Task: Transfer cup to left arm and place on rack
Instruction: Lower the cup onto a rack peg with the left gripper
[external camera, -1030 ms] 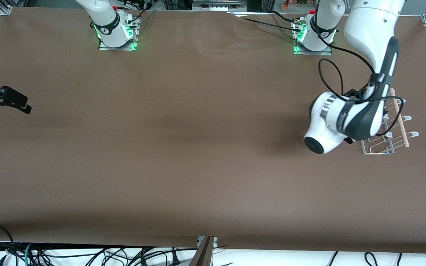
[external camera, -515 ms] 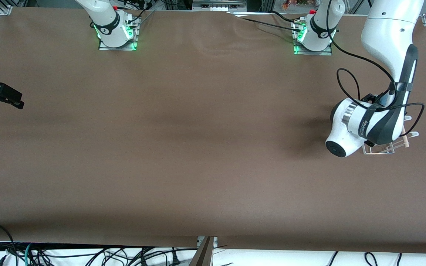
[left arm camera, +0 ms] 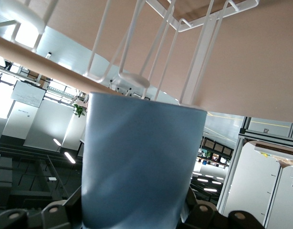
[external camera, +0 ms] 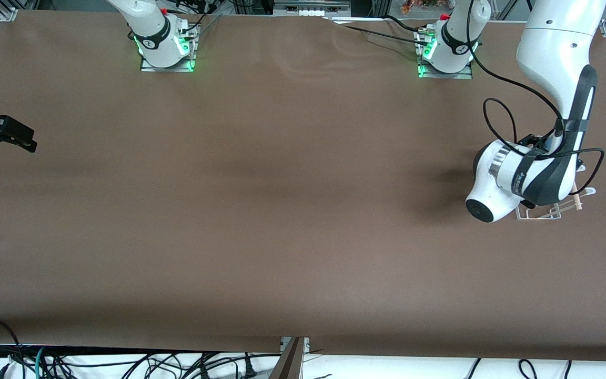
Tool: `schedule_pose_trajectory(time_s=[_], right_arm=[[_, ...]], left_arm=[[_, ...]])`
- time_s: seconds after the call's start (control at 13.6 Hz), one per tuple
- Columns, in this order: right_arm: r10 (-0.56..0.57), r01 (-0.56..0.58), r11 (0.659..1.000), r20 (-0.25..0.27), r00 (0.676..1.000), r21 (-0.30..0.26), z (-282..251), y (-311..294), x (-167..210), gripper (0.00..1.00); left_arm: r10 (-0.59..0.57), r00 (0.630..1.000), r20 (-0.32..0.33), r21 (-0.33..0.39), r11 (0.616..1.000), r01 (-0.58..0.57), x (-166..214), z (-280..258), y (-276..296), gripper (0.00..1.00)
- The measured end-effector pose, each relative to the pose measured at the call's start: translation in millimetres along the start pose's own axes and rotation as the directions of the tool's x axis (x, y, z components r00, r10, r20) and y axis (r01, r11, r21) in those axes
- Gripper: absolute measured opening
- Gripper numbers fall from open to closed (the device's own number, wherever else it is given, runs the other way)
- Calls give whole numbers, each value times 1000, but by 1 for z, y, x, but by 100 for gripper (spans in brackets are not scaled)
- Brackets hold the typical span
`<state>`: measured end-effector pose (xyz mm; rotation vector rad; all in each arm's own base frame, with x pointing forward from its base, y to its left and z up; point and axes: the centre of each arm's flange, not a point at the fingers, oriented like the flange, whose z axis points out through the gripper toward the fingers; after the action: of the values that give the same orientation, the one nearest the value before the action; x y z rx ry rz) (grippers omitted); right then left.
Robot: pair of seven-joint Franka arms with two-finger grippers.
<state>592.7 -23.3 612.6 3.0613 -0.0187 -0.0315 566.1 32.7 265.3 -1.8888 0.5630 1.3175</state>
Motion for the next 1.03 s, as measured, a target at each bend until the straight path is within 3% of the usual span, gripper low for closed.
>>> schedule_pose_trajectory(time_s=[1.03], right_arm=[[0, 0, 1000, 14, 1000, 5, -1, 0, -2, 100]], left_arm=[[2, 1000, -16, 16, 1000, -2, 8, 13, -7, 76]])
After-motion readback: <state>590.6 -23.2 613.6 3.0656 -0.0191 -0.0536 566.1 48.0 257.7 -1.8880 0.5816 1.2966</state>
